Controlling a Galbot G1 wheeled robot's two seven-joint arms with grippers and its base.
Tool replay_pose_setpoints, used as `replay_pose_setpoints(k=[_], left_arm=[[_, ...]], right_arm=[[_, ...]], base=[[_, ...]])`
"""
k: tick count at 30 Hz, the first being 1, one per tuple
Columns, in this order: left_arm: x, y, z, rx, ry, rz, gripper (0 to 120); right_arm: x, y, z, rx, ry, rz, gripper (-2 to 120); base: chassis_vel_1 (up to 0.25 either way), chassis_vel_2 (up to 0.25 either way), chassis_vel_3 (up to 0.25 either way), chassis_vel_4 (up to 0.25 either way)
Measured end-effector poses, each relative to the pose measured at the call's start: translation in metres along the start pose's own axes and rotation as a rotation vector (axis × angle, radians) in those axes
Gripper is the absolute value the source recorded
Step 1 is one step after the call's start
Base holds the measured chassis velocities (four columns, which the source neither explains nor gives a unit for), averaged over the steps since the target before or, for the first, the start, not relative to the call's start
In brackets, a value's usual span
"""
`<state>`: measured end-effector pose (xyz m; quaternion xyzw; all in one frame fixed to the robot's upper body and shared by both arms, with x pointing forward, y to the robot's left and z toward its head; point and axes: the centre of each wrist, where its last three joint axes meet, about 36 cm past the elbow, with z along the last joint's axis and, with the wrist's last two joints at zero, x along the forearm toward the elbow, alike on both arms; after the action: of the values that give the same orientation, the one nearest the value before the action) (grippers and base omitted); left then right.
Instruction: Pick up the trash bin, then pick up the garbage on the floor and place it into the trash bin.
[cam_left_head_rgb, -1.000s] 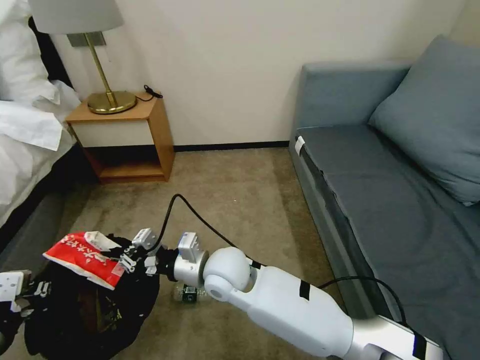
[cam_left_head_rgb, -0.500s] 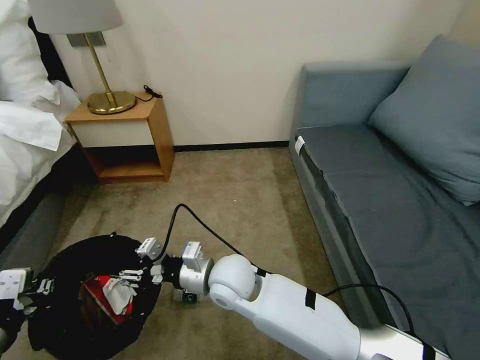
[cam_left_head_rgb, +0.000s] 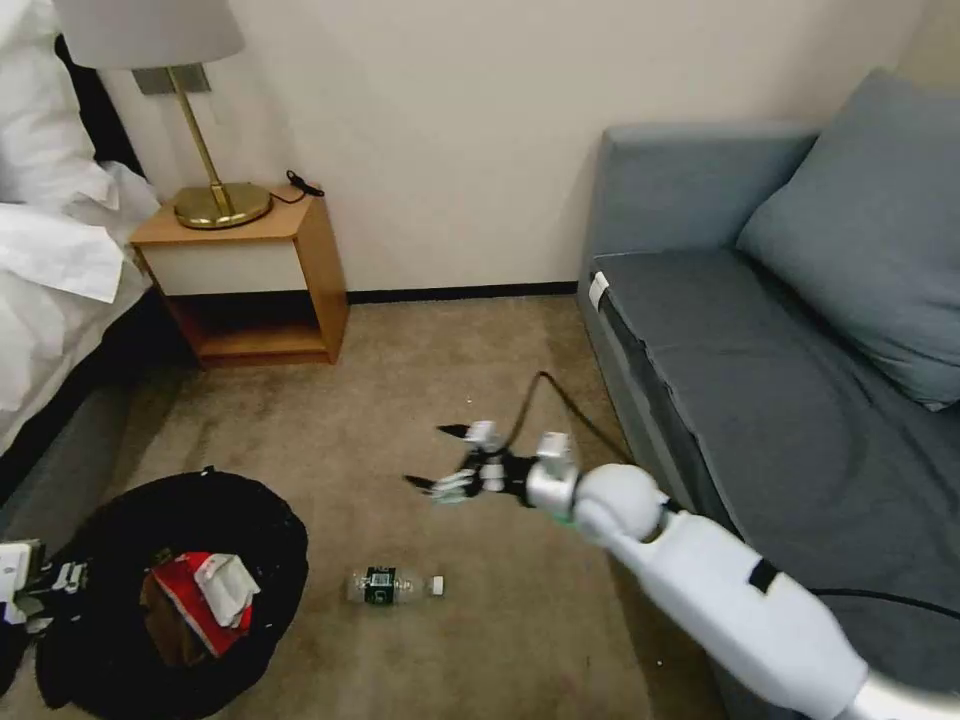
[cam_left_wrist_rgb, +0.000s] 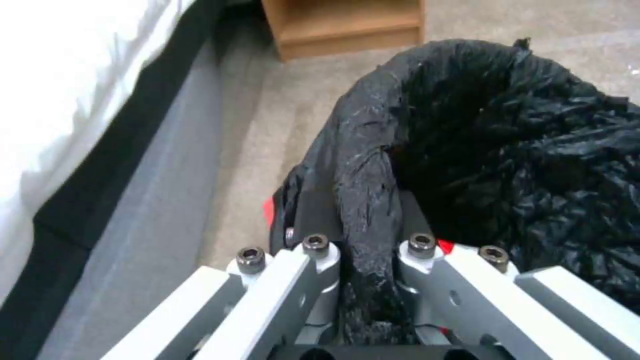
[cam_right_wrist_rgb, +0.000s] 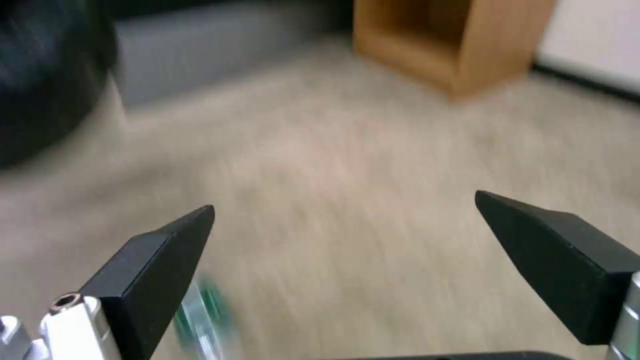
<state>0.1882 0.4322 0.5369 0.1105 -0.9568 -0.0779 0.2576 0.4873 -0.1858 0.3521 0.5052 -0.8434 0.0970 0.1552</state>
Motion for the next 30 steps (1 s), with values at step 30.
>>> replay_pose_setpoints(k=[30], left_arm=[[0.006, 0.012, -0.005, 0.060, -0.041, -0.027, 5]], right_arm=[[-0.165, 0.070, 0.092, 0.084, 0.342, -0.273, 100]], base=[[0.000, 0.000, 0.000, 0.000]])
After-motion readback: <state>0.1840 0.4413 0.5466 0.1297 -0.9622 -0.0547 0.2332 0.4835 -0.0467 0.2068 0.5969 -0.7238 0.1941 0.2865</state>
